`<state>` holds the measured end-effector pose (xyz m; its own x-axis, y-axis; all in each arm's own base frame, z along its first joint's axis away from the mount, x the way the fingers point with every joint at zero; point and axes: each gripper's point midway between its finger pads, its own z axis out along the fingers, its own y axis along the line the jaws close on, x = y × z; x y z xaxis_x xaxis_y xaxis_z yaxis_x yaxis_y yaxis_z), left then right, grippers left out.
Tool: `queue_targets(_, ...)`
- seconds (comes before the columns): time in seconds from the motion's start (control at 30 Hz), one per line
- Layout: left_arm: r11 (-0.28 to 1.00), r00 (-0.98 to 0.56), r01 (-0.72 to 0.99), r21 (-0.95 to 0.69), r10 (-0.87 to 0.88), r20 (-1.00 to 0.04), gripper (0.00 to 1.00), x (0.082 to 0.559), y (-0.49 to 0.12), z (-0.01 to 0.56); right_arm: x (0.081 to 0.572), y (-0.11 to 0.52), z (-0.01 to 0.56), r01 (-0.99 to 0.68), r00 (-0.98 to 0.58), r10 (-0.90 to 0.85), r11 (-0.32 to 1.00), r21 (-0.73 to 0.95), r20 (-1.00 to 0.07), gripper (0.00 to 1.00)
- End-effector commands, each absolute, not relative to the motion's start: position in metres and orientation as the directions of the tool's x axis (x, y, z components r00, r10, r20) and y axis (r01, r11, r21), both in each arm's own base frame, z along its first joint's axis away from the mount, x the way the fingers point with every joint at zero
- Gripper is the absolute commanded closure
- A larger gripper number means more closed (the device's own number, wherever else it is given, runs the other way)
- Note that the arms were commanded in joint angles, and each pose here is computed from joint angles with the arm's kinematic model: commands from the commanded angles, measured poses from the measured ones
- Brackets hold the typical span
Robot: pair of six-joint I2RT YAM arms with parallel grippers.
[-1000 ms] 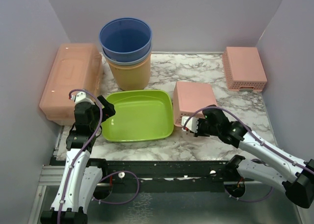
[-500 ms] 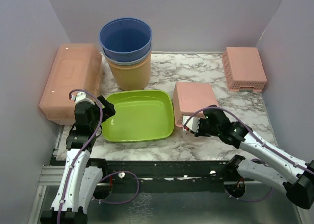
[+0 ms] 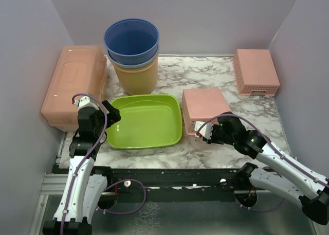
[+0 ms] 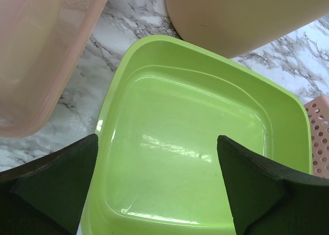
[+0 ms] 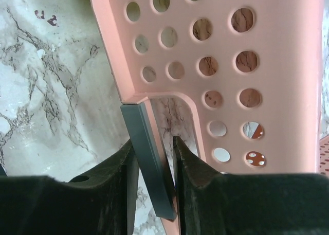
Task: Turn the large container upside down
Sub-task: Turn the container upside down at the center of the board, then move the container to the center of the board.
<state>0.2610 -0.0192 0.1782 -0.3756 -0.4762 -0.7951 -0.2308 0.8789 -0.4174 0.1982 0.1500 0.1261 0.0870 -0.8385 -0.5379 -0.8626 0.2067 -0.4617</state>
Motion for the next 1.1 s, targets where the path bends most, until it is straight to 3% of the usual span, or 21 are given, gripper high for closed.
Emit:
queue_targets(0.0, 0.884, -0.366, -0.21, -0.418, -0.467, -0.805, 0.01, 0.263, -0.02, 0.182, 0.194, 0.142, 0.125, -0.86, 0.043, -0.844, 0.241, -0.45, -0.534, 0.62)
queue_targets(0.07, 0.884, -0.366, -0.21, -0.418, -0.468, -0.805, 0.01, 0.263, -0.02, 0.182, 0.192, 0.14, 0.125, -0.861, 0.018, -0.844, 0.259, -0.438, -0.536, 0.38)
queue_targets(0.23, 0.883, -0.365, -0.211, -0.419, -0.469, -0.804, 0.01, 0.263, -0.02, 0.182, 0.193, 0.134, 0.127, -0.846, -0.044, -0.843, 0.317, -0.429, -0.536, 0.36)
queue_targets(0.47, 0.883, -0.366, -0.211, -0.419, -0.469, -0.804, 0.01, 0.263, -0.02, 0.182, 0.196, 0.141, 0.155, -0.806, 0.045, -0.785, 0.337, -0.487, -0.618, 0.36)
queue_targets(0.6, 0.883, -0.366, -0.211, -0.419, -0.469, -0.804, 0.01, 0.263, -0.02, 0.181, 0.215, 0.134, 0.185, -0.694, 0.068, -0.75, 0.438, -0.572, -0.658, 0.33)
queue_targets(0.73, 0.883, -0.365, -0.212, -0.418, -0.469, -0.804, 0.01, 0.263, -0.02, 0.181, 0.232, 0.129, 0.204, -0.579, 0.006, -0.668, 0.605, -0.547, -0.744, 0.2)
queue_targets(0.8, 0.883, -0.366, -0.212, -0.418, -0.469, -0.804, 0.01, 0.263, -0.02, 0.181, 0.236, 0.135, 0.204, -0.55, -0.07, -0.564, 0.71, -0.44, -0.823, 0.2)
queue_targets(0.9, 0.882, -0.366, -0.212, -0.42, -0.47, -0.803, 0.01, 0.263, -0.02, 0.181, 0.253, 0.149, 0.205, -0.399, -0.254, -0.241, 0.908, -0.126, -0.937, 0.19)
queue_targets(0.97, 0.883, -0.367, -0.212, -0.42, -0.47, -0.803, 0.01, 0.263, -0.02, 0.181, 0.264, 0.161, 0.202, -0.272, -0.384, -0.04, 0.96, 0.072, -0.922, 0.17)
queue_targets(1.0, 0.883, -0.366, -0.212, -0.42, -0.47, -0.803, 0.01, 0.263, -0.02, 0.181, 0.268, 0.162, 0.198, -0.159, -0.453, 0.078, 0.973, 0.166, -0.888, 0.12)
queue_targets(1.07, 0.882, -0.365, -0.212, -0.42, -0.47, -0.804, 0.01, 0.263, -0.02, 0.182, 0.274, 0.157, 0.188, 0.082, -0.519, 0.274, 0.959, 0.272, -0.81, 0.11)
